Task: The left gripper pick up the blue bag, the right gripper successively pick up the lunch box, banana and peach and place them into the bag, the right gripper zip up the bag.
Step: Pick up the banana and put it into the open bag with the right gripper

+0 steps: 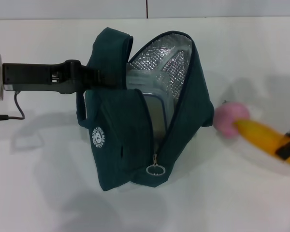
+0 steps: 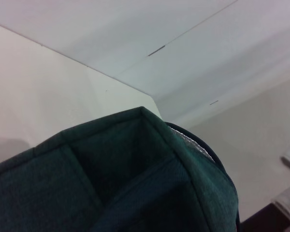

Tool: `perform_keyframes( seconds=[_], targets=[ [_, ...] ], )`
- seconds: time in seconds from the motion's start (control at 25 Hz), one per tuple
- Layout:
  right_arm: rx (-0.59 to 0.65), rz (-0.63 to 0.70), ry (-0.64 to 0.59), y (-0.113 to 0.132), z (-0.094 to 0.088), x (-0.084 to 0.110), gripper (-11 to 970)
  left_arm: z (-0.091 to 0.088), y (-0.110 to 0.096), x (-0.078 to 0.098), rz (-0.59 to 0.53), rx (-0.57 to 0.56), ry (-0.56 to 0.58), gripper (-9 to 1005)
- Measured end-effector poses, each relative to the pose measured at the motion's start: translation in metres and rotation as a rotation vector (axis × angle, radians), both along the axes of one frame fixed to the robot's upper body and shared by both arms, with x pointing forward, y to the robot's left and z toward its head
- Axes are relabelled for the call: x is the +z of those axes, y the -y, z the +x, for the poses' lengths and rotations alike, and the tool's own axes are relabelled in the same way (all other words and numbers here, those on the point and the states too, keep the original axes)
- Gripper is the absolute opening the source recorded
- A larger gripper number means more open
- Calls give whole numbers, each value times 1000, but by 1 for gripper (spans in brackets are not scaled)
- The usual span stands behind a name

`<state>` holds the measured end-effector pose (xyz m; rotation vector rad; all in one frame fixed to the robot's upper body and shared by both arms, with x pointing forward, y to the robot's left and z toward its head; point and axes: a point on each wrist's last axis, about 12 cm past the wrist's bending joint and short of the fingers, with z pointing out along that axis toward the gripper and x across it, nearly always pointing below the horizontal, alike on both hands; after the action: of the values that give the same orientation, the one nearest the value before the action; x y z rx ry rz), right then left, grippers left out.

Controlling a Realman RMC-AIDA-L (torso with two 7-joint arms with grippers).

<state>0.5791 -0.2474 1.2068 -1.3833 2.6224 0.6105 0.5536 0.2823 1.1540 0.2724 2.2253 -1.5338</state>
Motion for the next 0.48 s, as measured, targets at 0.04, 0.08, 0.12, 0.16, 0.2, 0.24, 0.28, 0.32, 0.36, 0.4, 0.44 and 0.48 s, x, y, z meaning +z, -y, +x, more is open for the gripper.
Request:
perform_keyframes(
  seconds=[0.04,0.08,0.12,0.16,0.2,0.24,0.28,0.32,0.36,0.4,0.44,0.48],
  targets=[
    [-35,28,9,9,1,4,411,0,0,0,-1,0,-1,31],
    [-56,48,19,14,2,7,411,0,0,0,-1,0,-1,31],
    [-93,93,37,23,3,12,411,0,1,0,-2,-1,-1,31],
    [-126,139,58,31,5,18,411,0,1,0,-2,0,-1,31],
    [-157,205,89,39,5,25,412,0,1,0,-2,0,-1,31],
    [-175,261,113,45,5,31,412,0,1,0,-3,0,-2,31],
    [-188,325,139,49,5,37,412,0,1,0,-4,0,-3,31],
    [-192,408,171,52,5,45,412,0,1,0,-5,-1,-5,31],
    [-192,492,201,55,3,52,412,0,1,0,-6,-1,-6,31],
    [-181,579,229,57,2,59,412,-1,1,-1,-6,-1,-7,31],
    [-168,642,246,57,0,63,412,-1,1,-1,-7,-1,-8,31],
    [-142,732,270,55,-2,70,412,-1,1,-1,-7,-1,-9,31]
  ],
)
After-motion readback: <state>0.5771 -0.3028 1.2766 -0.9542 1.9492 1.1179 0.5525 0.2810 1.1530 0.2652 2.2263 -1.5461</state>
